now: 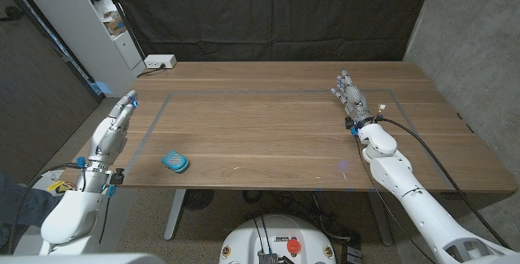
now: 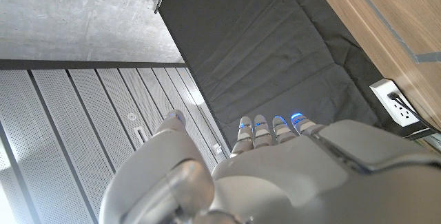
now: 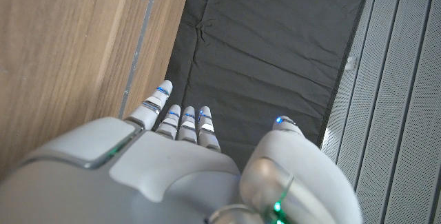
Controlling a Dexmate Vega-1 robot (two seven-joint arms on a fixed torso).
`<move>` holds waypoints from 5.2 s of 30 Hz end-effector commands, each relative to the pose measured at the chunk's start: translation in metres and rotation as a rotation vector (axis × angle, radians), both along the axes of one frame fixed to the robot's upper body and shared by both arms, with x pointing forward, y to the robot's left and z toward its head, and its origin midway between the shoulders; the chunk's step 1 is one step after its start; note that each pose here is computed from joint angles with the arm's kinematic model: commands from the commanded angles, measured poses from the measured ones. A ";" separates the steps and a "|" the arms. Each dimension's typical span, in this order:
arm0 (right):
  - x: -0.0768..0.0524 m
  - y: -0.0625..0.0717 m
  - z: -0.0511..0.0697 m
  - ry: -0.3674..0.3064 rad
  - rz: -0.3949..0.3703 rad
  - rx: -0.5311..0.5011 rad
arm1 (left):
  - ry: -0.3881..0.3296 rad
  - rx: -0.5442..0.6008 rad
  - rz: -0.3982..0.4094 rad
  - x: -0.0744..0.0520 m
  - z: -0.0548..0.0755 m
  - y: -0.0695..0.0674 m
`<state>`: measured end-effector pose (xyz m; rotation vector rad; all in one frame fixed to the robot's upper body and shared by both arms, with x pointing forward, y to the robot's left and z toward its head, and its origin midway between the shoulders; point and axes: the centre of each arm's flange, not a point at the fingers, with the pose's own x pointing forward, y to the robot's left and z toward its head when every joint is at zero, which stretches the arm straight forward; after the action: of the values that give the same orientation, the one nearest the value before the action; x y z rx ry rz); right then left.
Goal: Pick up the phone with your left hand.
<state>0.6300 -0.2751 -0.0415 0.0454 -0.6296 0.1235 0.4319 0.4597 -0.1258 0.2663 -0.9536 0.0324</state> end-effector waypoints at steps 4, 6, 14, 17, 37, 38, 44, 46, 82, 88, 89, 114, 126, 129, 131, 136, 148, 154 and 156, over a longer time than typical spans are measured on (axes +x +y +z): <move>-0.009 -0.004 0.000 -0.003 -0.013 -0.012 | -0.033 0.051 0.093 -0.011 0.001 0.006; -0.009 -0.004 0.000 -0.001 -0.014 -0.013 | -0.029 0.059 0.097 -0.011 0.000 0.007; -0.012 -0.005 -0.001 0.006 -0.018 -0.011 | -0.036 0.070 0.115 -0.013 -0.003 0.009; -0.012 -0.005 -0.002 0.006 -0.020 -0.011 | -0.036 0.093 0.130 -0.014 -0.002 0.009; -0.011 -0.005 -0.003 0.003 -0.033 0.002 | -0.073 0.235 0.236 -0.021 0.008 0.008; -0.010 -0.005 -0.003 0.003 -0.032 0.002 | -0.076 0.248 0.244 -0.023 0.009 0.008; -0.008 -0.004 -0.003 0.005 -0.028 0.001 | -0.088 0.279 0.278 -0.026 0.009 0.007; -0.007 -0.003 -0.003 0.005 -0.028 0.001 | -0.081 0.288 0.278 -0.027 0.009 0.008; 0.001 -0.008 -0.004 0.021 -0.032 0.006 | -0.104 0.457 0.458 -0.050 0.021 0.015; 0.002 -0.008 -0.002 0.021 -0.034 0.006 | -0.099 0.516 0.486 -0.053 0.025 0.014; 0.002 -0.008 -0.002 0.021 -0.035 0.006 | -0.098 0.531 0.491 -0.053 0.025 0.014; 0.007 -0.009 0.006 0.004 -0.048 0.016 | -0.095 0.787 0.556 -0.051 0.030 -0.002; 0.005 -0.011 0.007 -0.004 -0.052 0.022 | -0.091 0.920 0.602 -0.053 0.030 -0.012; 0.004 -0.011 0.009 -0.006 -0.054 0.021 | -0.080 0.948 0.609 -0.054 0.031 -0.012; 0.004 -0.011 0.010 -0.007 -0.055 0.019 | -0.075 0.963 0.615 -0.054 0.032 -0.012; 0.005 -0.010 0.012 -0.007 -0.056 0.022 | -0.081 1.018 0.666 -0.056 0.032 -0.013; 0.007 -0.006 0.015 -0.012 -0.056 0.027 | -0.075 1.145 0.747 -0.059 0.037 -0.018; 0.005 -0.007 0.017 -0.016 -0.062 0.031 | -0.069 1.191 0.777 -0.061 0.037 -0.020; 0.004 -0.008 0.018 -0.018 -0.064 0.031 | -0.064 1.208 0.788 -0.061 0.037 -0.021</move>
<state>0.6357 -0.2828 -0.0268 0.0517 -0.6437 0.0600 0.3740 0.4432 -0.0908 1.6341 -0.8155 0.1718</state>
